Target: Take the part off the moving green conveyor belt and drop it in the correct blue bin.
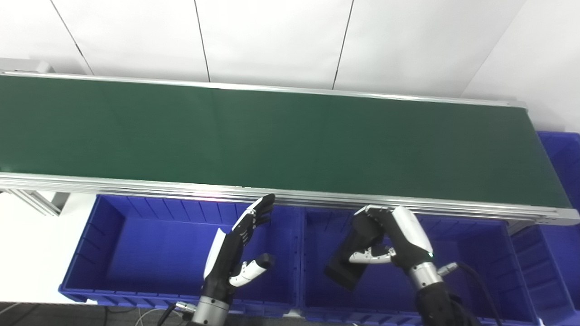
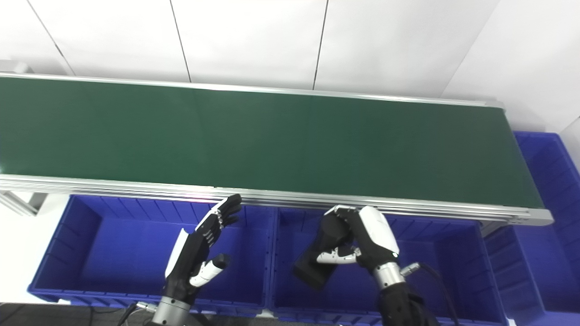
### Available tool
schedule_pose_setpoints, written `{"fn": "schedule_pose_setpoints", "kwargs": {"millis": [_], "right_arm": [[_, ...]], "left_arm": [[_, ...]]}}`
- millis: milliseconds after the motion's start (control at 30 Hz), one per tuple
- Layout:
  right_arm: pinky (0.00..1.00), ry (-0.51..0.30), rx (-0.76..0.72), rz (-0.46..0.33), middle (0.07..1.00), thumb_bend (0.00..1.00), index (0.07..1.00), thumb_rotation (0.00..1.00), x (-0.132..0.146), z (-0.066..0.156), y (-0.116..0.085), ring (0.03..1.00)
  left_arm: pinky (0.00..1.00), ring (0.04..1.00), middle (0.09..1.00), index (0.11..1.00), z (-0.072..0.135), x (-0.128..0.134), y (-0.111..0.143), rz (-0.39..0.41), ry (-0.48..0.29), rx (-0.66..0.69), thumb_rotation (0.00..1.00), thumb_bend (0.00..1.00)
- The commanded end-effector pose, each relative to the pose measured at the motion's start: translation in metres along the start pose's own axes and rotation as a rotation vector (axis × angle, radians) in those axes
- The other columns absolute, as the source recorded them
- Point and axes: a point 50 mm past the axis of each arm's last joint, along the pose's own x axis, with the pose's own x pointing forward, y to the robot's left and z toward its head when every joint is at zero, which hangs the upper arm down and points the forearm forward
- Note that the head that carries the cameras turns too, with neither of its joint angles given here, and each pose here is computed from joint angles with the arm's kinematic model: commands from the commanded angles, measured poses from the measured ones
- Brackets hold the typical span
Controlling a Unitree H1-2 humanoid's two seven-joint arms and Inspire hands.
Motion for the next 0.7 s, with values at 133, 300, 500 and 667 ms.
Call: {"fn": "schedule_pose_setpoints", "kwargs": {"millis": [133,300,500,667], "right_arm": [[0.45,-0.011,-0.104,0.004,0.514,0.51,0.503,0.00,0.018,0.006,0.003,0.422],[0.68,-0.028,-0.100,0.038,0.804,0.56,0.663,0.05,0.020,0.010,0.011,0.785],[0.74,-0.063,-0.084,-0.062,0.913,0.66,0.861,0.13,0.007,0.014,0.013,0.867],[0.77,-0.144,0.038,-0.182,0.979,0.72,0.936,0.34,-0.019,0.024,0.007,0.922]], "left_arm": [[0.83,0.877,0.894,0.869,0.008,0.001,0.004,-0.002,-0.046,-0.011,0.83,0.77],[0.83,0.882,0.900,0.880,0.008,-0.001,0.008,-0.021,-0.042,-0.009,0.83,0.74],[0.83,0.878,0.897,0.880,0.006,-0.003,0.011,-0.020,-0.035,-0.002,0.83,0.75],[0.83,0.872,0.889,0.873,0.006,-0.006,0.013,-0.010,-0.029,-0.003,0.82,0.75]]}}
